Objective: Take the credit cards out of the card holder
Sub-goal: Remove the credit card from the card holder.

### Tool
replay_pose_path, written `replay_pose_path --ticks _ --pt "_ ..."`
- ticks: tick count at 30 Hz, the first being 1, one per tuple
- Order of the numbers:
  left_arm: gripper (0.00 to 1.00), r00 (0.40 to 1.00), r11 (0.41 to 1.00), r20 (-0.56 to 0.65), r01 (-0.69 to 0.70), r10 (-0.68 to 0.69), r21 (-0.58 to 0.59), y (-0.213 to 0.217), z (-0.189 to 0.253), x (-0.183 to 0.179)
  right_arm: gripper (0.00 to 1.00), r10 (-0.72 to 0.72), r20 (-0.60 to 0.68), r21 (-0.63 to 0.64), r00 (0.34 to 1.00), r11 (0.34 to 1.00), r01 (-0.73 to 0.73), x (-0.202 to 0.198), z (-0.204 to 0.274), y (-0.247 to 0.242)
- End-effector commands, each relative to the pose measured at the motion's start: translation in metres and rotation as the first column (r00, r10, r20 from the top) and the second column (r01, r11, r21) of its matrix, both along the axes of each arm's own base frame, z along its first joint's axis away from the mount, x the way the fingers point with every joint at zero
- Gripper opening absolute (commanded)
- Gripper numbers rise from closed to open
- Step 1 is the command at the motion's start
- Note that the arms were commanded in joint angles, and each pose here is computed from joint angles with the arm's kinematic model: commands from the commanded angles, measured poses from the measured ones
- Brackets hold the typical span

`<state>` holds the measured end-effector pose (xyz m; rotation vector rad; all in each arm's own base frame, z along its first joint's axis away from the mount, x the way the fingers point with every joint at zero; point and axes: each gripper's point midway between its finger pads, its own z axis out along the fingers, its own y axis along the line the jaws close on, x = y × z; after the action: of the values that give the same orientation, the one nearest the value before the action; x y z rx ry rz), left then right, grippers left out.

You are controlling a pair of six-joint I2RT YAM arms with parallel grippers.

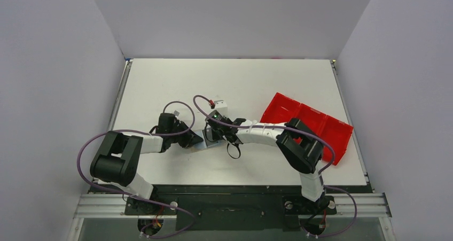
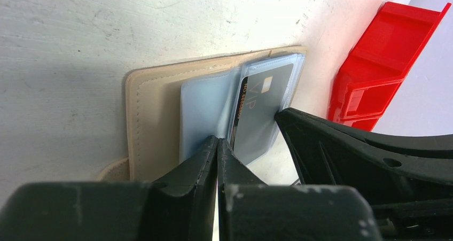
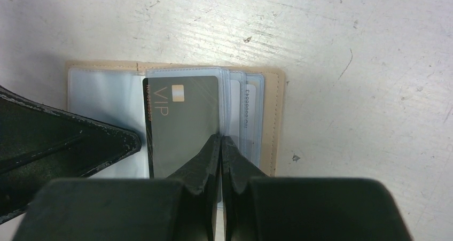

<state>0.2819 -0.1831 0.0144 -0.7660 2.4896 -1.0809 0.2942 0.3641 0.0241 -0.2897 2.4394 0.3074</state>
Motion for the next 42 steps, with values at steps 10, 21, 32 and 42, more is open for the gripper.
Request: replay_pose_path --ticks 10,21,32,42 --pt "0.0 1.0 0.998 -0.008 -0.012 0.012 0.06 0.008 -0.009 0.0 0.15 -0.016 -0.215 -0.097 0.977 0.995 -0.005 -0.042 -0.027 -0.066" --pt "0.0 1.0 0.997 -0.004 0.001 -0.001 0.076 0.01 -0.005 0.0 0.4 -0.056 -0.155 0.043 0.986 0.997 0.063 -0.008 0.017 -0.05" --pt "0.0 1.0 0.997 0.001 0.01 -0.01 0.078 0.009 -0.002 0.001 0.44 -0.013 -0.08 0.079 0.997 0.997 0.019 -0.001 0.051 -0.019" --pt "0.0 1.0 0.997 -0.004 0.01 -0.009 0.071 0.009 -0.005 -0.003 0.5 -0.001 -0.139 0.024 0.99 1.0 0.004 -0.001 0.024 -0.008"
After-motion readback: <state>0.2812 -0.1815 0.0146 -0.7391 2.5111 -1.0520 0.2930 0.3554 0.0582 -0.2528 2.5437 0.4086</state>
